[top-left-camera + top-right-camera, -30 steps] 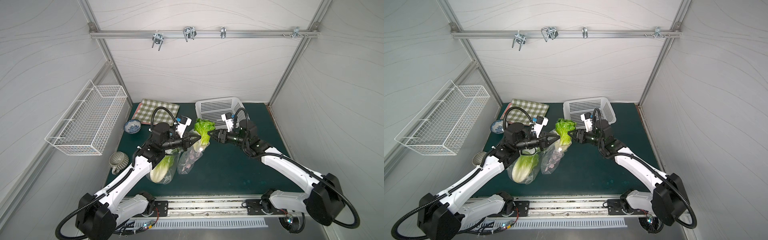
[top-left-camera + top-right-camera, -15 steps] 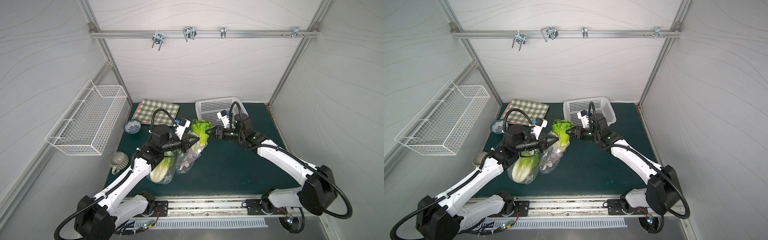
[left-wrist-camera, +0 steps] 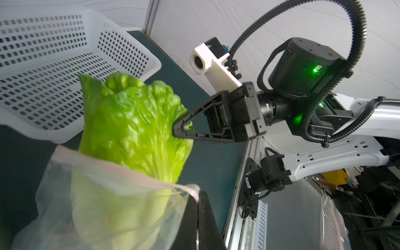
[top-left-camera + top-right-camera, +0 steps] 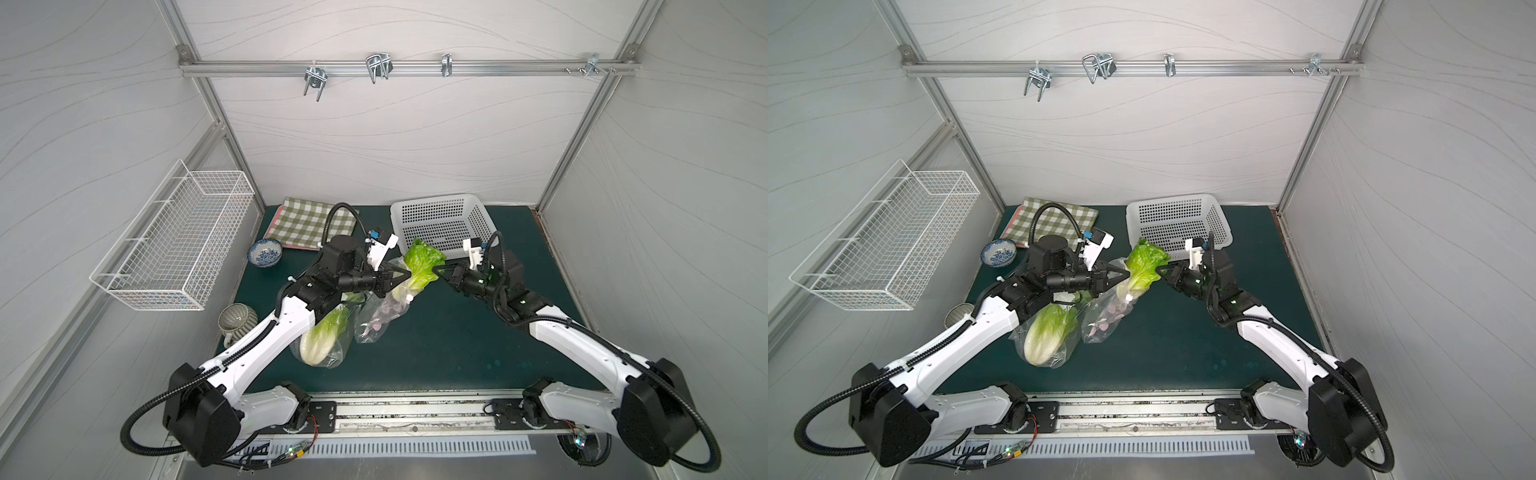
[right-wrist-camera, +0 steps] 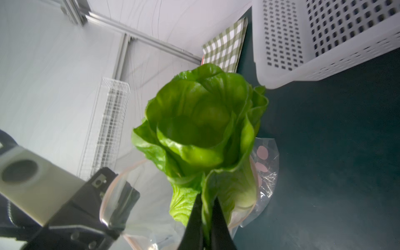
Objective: Put the chinese cabbages into a zipper bag and zip it
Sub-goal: Place the Chinese cabbage in the zipper food storage bag.
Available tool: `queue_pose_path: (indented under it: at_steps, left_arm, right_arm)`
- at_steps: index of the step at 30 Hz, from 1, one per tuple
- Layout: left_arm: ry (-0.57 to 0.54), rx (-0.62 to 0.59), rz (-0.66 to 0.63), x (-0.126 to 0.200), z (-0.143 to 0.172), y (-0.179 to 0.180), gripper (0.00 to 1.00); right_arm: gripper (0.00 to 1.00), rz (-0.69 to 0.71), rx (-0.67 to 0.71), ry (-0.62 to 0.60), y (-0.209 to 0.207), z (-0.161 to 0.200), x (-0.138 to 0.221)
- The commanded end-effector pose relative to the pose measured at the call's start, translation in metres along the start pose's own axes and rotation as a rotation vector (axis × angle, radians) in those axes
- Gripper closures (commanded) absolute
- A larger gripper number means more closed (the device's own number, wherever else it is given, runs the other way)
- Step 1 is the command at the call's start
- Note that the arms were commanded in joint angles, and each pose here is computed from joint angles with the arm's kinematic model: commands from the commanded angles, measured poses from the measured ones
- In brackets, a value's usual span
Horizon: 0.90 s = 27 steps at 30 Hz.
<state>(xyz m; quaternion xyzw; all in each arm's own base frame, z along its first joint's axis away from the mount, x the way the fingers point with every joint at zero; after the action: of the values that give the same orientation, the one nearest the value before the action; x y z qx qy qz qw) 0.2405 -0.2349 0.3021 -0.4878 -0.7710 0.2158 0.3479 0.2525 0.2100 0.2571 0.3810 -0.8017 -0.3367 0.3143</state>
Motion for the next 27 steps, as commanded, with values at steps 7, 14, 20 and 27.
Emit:
queue_pose_path:
  at_steps: [7, 14, 20, 27]
  left_arm:
    - [-0.020, -0.122, 0.040, -0.028, -0.043, -0.037, 1.00]
    - [-0.042, -0.118, 0.042, -0.043, -0.063, -0.037, 1.00]
    - [-0.067, -0.141, 0.091, -0.039, -0.067, -0.047, 1.00]
    - [-0.083, -0.215, 0.086, -0.016, -0.055, -0.048, 1.00]
  right_arm:
    - [1.00, -0.140, 0.089, -0.149, 0.045, -0.019, 0.024]
    - [1.00, -0.123, 0.147, 0.000, 0.025, 0.029, 0.011]
    - [0.98, -0.036, 0.228, 0.144, 0.023, 0.025, 0.004]
    - [0.68, -0.125, 0.287, 0.199, 0.053, -0.002, 0.017]
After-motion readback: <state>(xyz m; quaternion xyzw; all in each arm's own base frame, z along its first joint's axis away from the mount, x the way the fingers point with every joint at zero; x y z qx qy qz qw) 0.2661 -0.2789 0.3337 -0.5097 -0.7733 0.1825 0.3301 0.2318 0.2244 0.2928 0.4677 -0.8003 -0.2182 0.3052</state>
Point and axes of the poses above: each gripper's point midway between its finger pads, its own x axis back along the fingers, its own y axis along the line the jaws close on, z = x × y, the point moved 6 cm from there along x, back along the fingers, and after that the axes turned 14 degrees about x, right-handed, at the moved point
